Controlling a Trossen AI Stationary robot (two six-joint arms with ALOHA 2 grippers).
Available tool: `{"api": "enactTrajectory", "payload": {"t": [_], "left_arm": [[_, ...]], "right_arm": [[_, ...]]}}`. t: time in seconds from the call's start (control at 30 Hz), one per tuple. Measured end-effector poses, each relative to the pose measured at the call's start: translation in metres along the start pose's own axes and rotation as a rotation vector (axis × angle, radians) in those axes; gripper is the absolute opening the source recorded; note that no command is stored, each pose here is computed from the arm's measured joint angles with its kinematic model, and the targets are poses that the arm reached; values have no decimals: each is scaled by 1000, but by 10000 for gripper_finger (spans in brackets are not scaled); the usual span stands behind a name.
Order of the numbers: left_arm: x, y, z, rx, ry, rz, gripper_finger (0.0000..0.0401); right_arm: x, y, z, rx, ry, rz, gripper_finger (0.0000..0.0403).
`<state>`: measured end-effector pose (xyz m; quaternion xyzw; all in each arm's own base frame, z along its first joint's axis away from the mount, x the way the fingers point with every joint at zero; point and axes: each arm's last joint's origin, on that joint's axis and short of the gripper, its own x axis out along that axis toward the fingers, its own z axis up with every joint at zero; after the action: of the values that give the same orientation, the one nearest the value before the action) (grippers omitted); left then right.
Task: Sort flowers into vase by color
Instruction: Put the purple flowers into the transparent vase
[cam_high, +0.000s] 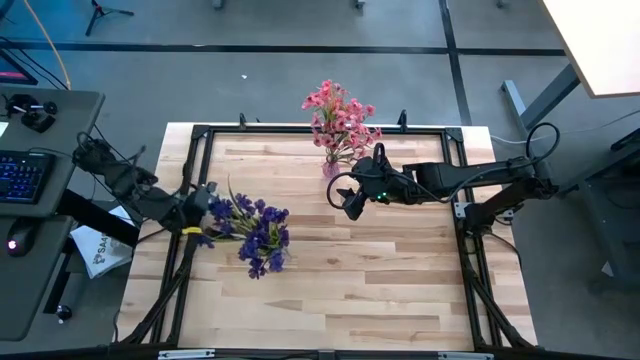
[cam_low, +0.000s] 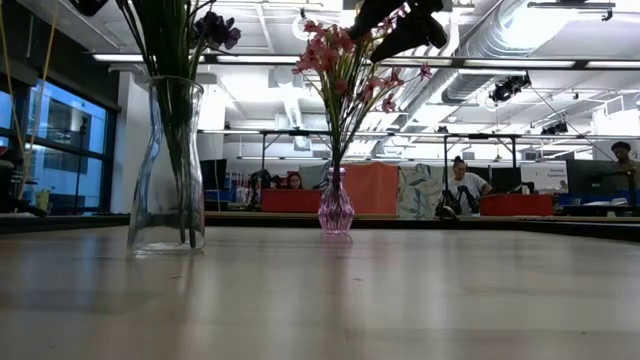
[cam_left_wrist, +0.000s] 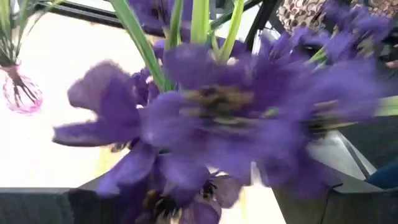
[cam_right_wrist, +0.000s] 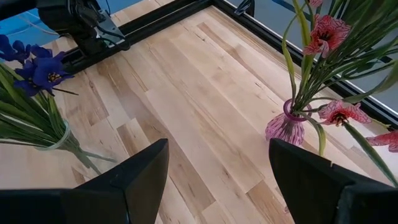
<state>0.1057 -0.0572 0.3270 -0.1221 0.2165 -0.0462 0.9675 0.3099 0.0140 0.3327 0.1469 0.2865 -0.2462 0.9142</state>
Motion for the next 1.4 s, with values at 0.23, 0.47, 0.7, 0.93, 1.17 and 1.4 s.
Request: {"api": "enactTrajectory", "payload": {"t": [0.23,0.47,0.7,0.93,1.17,1.4], "left_arm": [[-25,1,23,44,-38,30,243],[-51,2,51,154,-174,89,243],[-73,7,71,228,-289,234,243],[-71,5,75,181,-308,247,243],[-54,6,61,198,-294,337,243],[-10,2,28,114,-377,295,243]], "right_arm": [[0,0,-1,-4,6,-6,272],[0,0,-1,-5,21,20,272],[0,1,-1,-31,30,38,272],[0,1,-2,-53,43,63,272],[0,2,-2,-82,41,63,272],[0,2,-2,-83,41,64,272]]}}
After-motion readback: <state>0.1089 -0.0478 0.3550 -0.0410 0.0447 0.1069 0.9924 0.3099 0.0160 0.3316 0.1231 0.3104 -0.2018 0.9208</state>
